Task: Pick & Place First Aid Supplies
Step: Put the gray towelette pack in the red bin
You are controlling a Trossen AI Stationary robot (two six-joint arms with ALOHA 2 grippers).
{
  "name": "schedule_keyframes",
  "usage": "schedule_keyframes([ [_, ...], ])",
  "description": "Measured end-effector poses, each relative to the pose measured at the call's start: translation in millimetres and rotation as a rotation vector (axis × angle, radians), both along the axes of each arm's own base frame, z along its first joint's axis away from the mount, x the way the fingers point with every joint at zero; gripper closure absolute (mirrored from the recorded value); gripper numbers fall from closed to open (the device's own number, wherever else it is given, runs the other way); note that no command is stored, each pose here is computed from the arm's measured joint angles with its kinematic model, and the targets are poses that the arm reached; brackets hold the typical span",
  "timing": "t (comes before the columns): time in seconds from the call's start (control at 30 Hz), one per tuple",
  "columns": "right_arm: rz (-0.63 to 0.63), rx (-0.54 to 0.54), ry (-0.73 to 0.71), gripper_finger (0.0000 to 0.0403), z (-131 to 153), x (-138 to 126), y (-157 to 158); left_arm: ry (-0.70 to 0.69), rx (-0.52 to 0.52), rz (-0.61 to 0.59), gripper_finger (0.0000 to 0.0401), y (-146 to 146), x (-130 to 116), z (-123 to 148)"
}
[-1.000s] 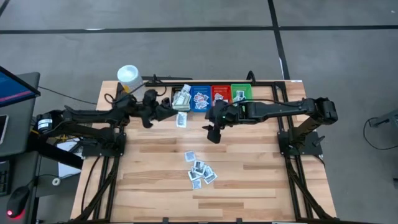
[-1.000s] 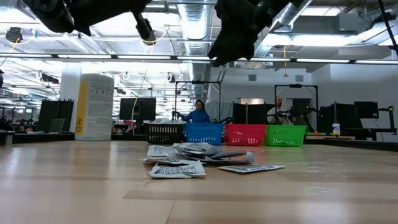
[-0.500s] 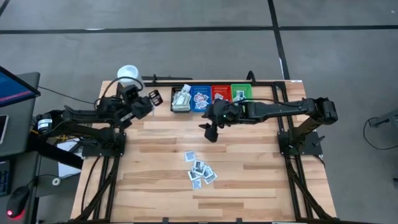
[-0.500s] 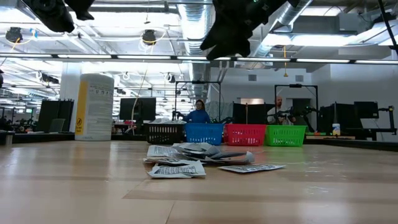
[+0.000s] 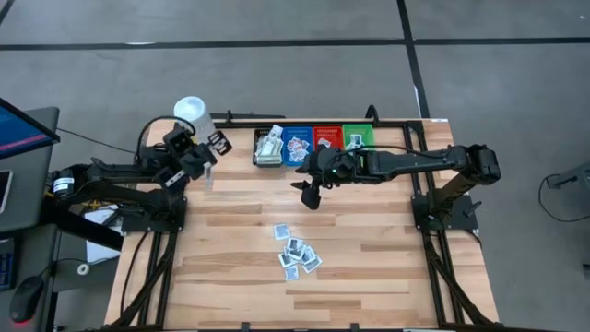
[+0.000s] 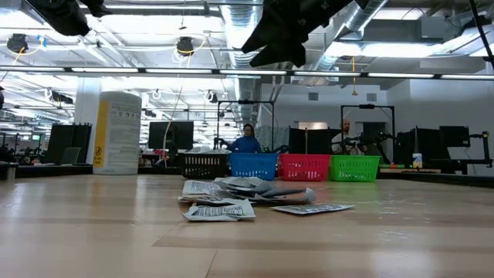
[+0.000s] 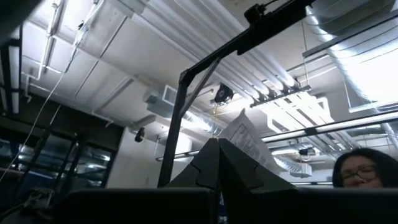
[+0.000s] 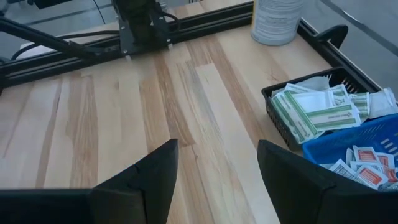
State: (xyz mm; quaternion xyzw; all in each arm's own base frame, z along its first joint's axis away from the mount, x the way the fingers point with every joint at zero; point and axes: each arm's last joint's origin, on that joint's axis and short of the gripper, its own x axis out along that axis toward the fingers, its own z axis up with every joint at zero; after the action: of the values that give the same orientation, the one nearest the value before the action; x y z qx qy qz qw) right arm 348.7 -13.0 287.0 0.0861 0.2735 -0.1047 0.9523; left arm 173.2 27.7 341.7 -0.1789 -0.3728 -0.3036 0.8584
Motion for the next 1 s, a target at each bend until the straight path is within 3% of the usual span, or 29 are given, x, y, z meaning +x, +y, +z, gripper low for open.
schedule_keyframes([
  [0.53,-0.003,-0.001,-0.001,0.0189,0.0,0.1,-0.7,-0.099,0.024,-0.056,0.0397,-14.6,-23.1,14.3],
  [1.0,-0.003,-0.002,0.0,0.0189,0.0,0.1,-0.7,-0.107,0.026,-0.063,0.0396,-16.0,-25.2,15.4],
])
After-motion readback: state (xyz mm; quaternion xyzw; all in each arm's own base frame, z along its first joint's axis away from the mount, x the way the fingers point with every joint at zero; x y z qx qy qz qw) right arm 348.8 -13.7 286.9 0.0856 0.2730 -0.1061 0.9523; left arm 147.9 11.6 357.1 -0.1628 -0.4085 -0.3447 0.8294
